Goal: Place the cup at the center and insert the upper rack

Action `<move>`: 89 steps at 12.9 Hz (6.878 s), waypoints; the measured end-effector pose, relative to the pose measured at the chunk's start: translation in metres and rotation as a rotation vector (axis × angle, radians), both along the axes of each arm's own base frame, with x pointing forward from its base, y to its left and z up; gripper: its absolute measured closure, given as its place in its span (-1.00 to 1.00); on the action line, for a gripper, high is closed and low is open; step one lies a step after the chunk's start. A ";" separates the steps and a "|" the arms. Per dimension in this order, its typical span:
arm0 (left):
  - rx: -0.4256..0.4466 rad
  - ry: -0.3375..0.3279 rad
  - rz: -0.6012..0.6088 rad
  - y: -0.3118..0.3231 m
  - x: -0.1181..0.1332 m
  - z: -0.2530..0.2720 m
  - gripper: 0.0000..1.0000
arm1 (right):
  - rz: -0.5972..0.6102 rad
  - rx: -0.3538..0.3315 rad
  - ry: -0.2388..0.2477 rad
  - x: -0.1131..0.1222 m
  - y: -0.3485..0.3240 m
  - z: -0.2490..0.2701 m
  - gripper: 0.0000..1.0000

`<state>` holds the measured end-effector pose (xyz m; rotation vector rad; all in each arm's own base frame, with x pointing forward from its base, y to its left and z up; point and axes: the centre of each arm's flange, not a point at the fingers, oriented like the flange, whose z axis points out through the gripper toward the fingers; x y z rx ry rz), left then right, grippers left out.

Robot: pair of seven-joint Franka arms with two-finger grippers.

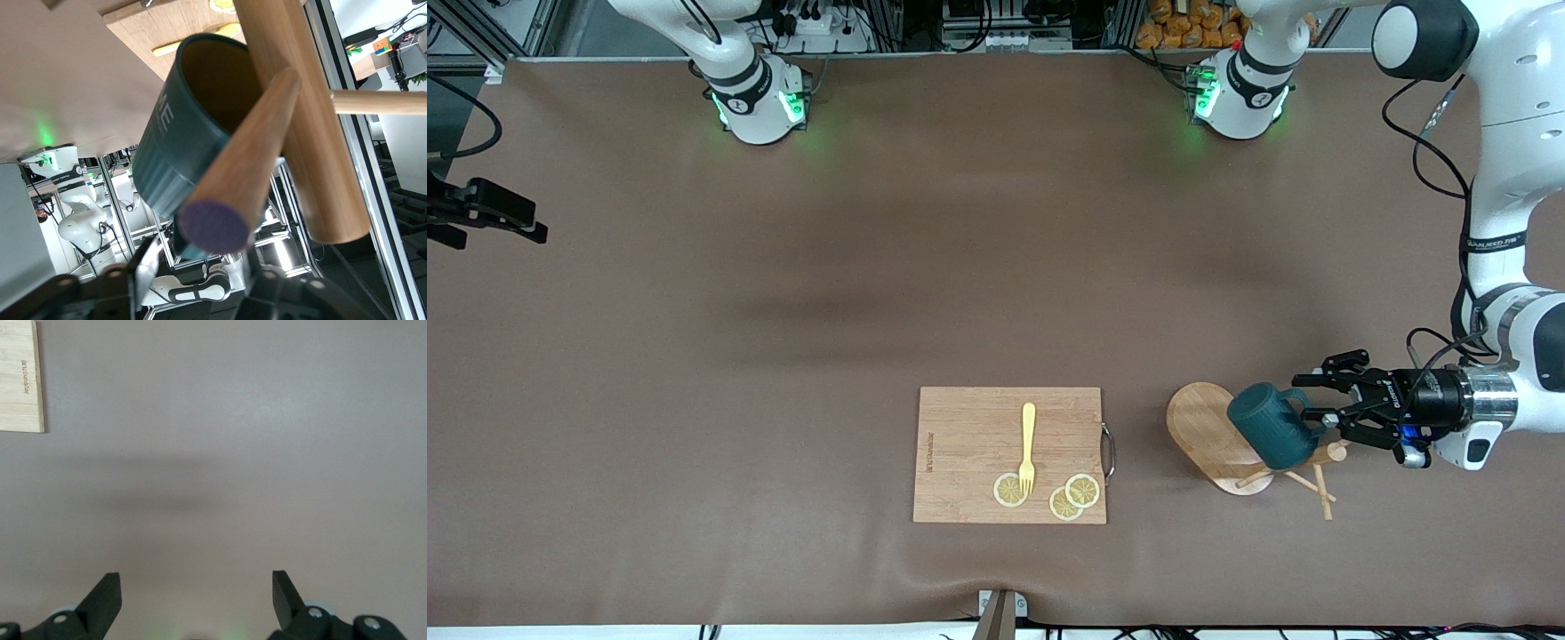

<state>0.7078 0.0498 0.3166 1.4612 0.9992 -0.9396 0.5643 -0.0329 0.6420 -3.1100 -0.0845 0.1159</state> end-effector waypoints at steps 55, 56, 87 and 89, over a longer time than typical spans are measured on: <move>1.169 -0.589 -0.739 -0.053 -0.148 0.310 -1.00 | -0.002 -0.003 -0.062 -0.001 0.001 0.028 -1.00; 1.193 -0.601 -0.761 -0.057 -0.155 0.314 -1.00 | -0.002 -0.003 -0.062 -0.001 0.001 0.028 -1.00; 1.342 -0.825 -0.924 -0.089 -0.155 0.311 -1.00 | -0.003 0.000 0.018 -0.008 0.002 0.018 -1.00; 1.342 -0.812 -0.915 -0.081 -0.151 0.309 -1.00 | -0.004 -0.004 0.019 -0.008 0.001 0.017 -1.00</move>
